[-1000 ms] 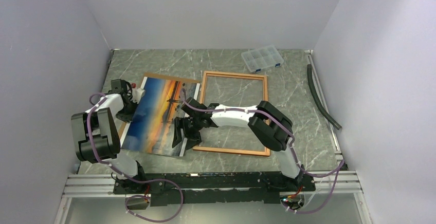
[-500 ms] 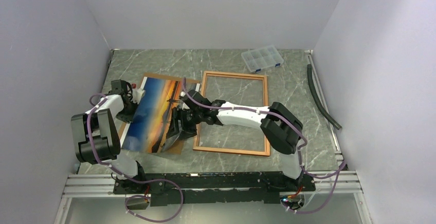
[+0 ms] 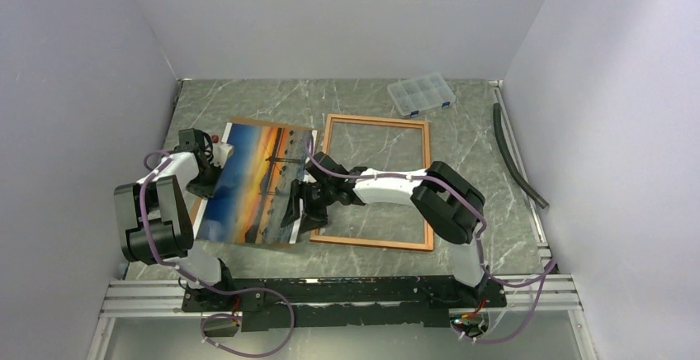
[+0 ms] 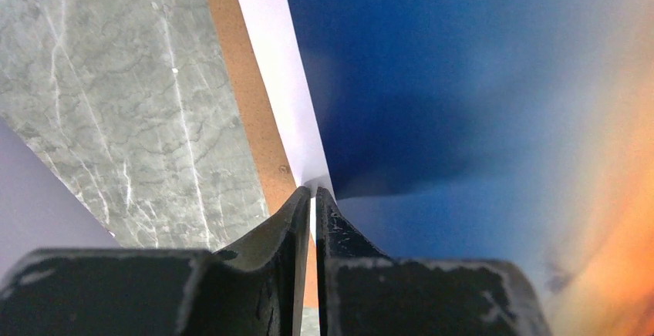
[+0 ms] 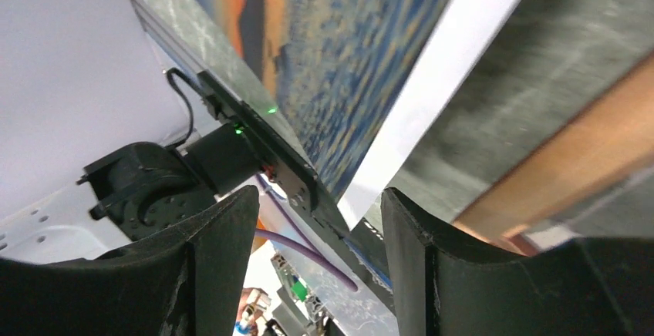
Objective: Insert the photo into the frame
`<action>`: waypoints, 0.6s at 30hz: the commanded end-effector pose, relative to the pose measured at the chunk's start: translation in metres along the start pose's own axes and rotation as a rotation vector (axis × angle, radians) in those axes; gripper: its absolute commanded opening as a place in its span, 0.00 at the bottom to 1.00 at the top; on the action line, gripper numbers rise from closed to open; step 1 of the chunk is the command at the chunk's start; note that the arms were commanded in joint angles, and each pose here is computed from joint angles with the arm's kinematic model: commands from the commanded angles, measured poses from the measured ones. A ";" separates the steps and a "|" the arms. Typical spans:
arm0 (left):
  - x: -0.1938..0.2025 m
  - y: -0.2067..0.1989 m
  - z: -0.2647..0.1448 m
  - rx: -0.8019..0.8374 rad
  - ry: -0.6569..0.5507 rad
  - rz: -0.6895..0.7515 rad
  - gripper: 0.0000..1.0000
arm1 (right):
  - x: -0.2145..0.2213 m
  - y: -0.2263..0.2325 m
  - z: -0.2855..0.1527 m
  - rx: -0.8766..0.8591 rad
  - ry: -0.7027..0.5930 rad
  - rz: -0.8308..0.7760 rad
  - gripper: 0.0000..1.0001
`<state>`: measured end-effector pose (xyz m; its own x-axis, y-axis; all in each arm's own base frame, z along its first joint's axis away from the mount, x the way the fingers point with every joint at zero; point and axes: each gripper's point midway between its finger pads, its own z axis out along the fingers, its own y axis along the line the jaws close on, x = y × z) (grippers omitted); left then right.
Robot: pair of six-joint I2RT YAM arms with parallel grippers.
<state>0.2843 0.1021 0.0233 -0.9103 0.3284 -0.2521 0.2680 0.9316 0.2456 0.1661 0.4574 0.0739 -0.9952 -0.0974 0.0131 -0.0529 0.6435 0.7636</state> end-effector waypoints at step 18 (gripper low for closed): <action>-0.006 -0.008 -0.010 0.039 -0.037 -0.012 0.11 | -0.009 -0.031 0.005 0.216 -0.082 0.010 0.63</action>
<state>0.2815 0.0981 0.0226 -0.9113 0.3269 -0.2505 0.2739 0.9353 0.2239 0.1696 0.4442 0.0507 -0.9992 -0.0343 0.0207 -0.0106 0.7247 0.6890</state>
